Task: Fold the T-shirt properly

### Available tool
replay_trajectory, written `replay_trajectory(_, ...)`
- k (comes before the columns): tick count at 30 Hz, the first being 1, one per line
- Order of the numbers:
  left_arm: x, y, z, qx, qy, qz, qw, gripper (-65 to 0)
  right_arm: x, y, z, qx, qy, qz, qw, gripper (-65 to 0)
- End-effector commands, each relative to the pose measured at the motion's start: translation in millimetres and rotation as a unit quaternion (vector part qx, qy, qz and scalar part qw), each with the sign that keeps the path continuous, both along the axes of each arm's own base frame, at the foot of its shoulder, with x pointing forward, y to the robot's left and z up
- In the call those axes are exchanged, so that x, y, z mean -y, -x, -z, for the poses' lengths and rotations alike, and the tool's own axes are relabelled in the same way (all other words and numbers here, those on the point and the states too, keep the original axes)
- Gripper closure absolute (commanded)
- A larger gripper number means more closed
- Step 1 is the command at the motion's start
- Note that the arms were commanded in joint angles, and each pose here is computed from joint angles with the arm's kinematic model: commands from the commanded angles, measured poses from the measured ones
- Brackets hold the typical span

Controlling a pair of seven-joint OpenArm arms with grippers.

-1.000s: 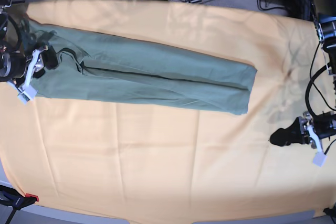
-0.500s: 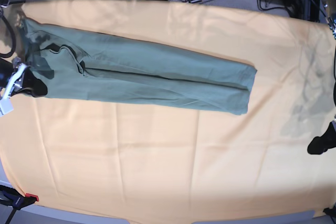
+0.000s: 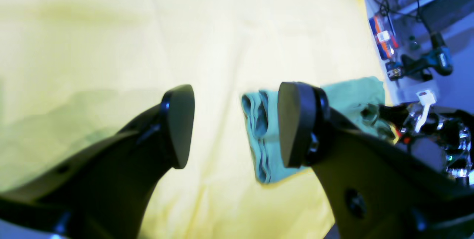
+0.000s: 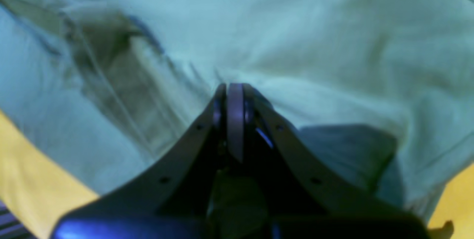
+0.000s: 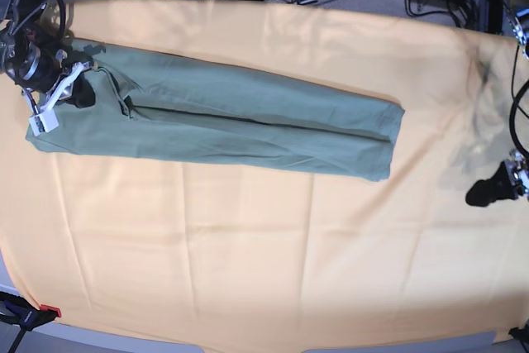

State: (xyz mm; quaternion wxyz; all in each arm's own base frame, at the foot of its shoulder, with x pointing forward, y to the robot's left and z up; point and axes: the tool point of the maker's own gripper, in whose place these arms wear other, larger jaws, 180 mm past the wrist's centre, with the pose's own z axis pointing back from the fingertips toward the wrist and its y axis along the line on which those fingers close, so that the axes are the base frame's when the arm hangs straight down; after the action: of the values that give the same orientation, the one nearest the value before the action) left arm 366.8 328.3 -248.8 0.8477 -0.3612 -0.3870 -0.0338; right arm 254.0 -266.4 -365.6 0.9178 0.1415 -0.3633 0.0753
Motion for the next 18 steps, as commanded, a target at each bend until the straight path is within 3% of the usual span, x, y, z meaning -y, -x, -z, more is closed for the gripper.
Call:
replay_trajectory(1,-8,-2,-15,0.017,-0.001,-0.008,1.0,-37.5,7,-5,-8,0.014,0.007,0.002,0.9999,0.0)
replay_trajectory(10,12,40,55,-0.092,-0.003,0.021,0.996,-37.5,12,-4,-1,0.005,0.012,0.007,0.9999,0.0)
replay_trajectory(18,53,44,82,-0.117,0.021,0.061,0.991,-37.5,11,-4,-2,0.007,0.008,0.007,0.9999,0.0)
